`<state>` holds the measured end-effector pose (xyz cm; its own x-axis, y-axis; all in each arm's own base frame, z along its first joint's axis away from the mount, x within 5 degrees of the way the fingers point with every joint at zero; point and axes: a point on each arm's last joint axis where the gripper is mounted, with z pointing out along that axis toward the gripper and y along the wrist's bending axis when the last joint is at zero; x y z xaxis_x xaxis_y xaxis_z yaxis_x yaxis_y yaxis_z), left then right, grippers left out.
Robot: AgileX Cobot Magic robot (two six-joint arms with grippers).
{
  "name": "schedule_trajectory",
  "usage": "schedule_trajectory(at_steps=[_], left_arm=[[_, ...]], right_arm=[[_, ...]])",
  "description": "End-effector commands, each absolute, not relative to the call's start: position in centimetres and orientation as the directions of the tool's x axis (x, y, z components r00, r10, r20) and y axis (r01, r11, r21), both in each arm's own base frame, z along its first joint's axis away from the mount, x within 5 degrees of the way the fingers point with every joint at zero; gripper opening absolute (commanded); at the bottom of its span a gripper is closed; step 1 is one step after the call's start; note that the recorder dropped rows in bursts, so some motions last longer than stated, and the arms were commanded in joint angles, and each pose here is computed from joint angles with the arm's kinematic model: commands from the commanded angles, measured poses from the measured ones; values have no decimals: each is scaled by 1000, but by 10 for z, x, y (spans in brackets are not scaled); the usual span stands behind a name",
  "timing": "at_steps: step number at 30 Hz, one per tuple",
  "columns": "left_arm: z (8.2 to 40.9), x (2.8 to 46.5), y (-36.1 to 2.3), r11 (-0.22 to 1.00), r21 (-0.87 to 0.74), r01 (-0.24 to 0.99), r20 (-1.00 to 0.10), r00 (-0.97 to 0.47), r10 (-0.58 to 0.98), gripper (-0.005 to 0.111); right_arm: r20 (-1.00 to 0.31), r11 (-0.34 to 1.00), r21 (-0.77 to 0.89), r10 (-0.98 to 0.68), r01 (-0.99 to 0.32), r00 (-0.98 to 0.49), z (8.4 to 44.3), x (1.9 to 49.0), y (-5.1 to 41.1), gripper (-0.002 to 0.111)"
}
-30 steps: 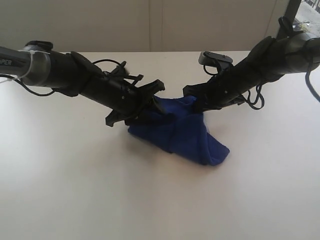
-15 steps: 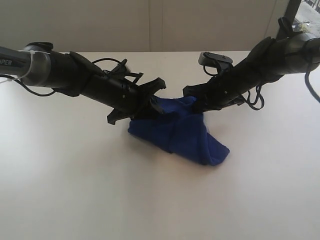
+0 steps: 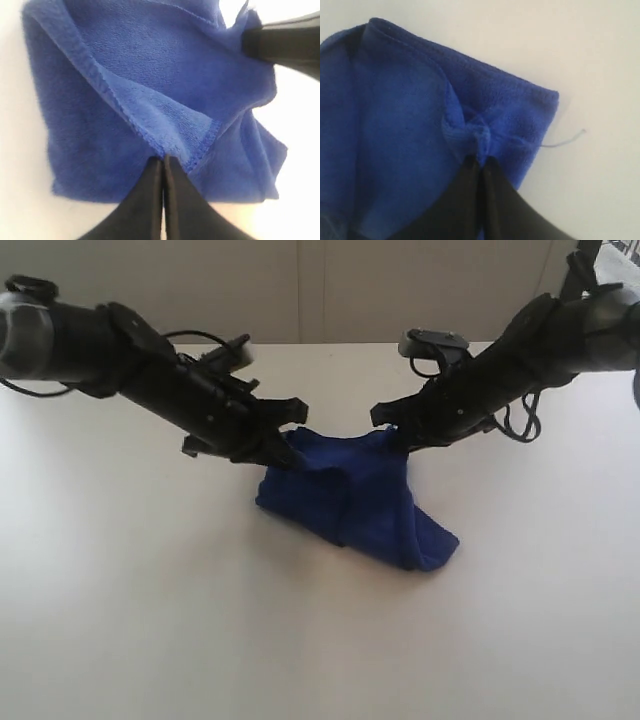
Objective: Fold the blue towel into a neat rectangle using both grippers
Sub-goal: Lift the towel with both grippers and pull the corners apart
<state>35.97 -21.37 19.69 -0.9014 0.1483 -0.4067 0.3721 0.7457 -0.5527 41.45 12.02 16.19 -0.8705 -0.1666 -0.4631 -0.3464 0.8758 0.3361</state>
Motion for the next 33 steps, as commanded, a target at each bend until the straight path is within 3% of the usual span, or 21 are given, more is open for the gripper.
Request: schedule_trajectory(at_steps=[1, 7, 12, 22, 33], left_arm=[[237, 347, -173, 761, -349, 547, -448, -811, 377, 0], [289, 325, -132, 740, -10, 672, -451, -664, 597, 0], [327, 302, -117, 774, 66, 629, -484, -658, 576, 0], [396, 227, -85, 816, 114, 566, -537, -656, 530, 0], [420, 128, -50, 859, 83, 505, -601, -662, 448, 0]], right_arm=[[-493, 890, 233, -239, -392, -837, 198, 405, 109, 0], [-541, 920, 85, -279, -381, -793, 267, 378, 92, 0], [-557, 937, 45, -264, -346, -788, 314, 347, 81, 0], [-665, 944, 45, -216, -327, -715, 363, 261, 64, 0], [-771, 940, 38, -187, -338, -608, 409, 139, 40, 0]])
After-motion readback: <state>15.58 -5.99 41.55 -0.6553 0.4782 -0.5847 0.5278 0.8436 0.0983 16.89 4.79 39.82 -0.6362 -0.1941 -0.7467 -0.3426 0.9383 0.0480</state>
